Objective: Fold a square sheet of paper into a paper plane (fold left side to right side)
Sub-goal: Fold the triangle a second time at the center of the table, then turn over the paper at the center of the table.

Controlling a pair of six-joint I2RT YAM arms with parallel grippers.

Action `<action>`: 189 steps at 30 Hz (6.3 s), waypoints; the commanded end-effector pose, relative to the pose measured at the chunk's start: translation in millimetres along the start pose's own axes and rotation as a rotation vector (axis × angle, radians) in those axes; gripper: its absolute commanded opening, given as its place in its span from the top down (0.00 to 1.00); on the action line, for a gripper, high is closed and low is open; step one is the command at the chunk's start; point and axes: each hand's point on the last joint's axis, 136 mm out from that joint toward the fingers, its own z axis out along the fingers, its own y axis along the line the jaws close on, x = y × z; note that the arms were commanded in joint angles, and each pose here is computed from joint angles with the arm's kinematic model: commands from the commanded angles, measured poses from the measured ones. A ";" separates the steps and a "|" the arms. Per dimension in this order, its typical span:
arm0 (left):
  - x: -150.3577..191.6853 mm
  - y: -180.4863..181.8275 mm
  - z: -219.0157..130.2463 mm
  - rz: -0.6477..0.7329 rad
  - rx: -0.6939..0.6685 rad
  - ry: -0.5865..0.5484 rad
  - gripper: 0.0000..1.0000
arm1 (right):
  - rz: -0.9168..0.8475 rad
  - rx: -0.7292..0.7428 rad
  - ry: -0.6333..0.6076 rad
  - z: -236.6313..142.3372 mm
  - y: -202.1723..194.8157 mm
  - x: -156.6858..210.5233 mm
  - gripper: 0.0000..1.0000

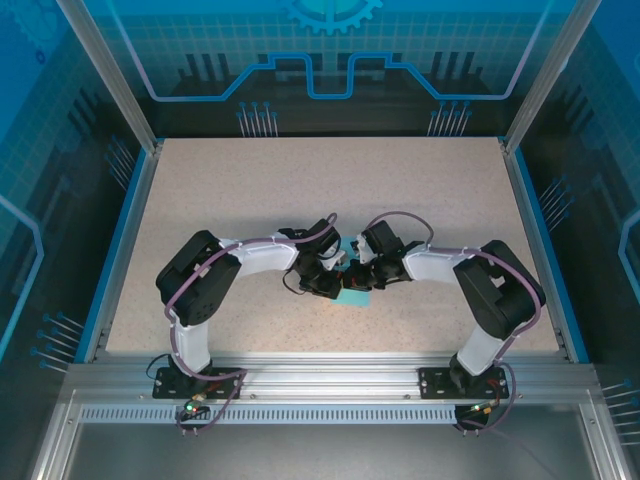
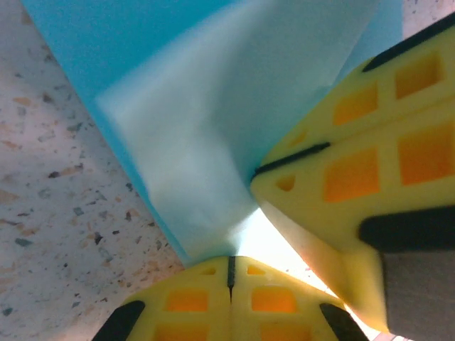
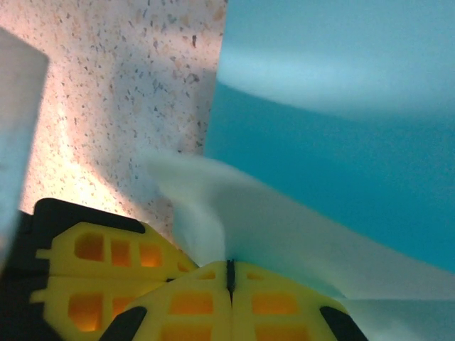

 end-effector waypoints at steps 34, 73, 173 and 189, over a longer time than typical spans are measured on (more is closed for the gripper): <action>30.1 31.4 19.4 -0.025 -0.116 0.106 0.98 | 0.017 0.201 0.008 -28.0 -68.7 -28.7 1.00; 23.3 23.7 14.7 0.001 -0.108 0.084 0.98 | -0.022 0.033 0.032 -20.1 -24.8 -27.3 1.00; -63.9 -5.1 -30.7 -0.038 0.094 -0.195 0.92 | 0.065 -0.177 -0.197 -70.6 -24.2 -13.1 0.22; -65.5 -4.9 -33.2 -0.039 0.088 -0.203 0.86 | 0.087 -0.182 -0.123 -30.4 -15.2 -33.1 0.48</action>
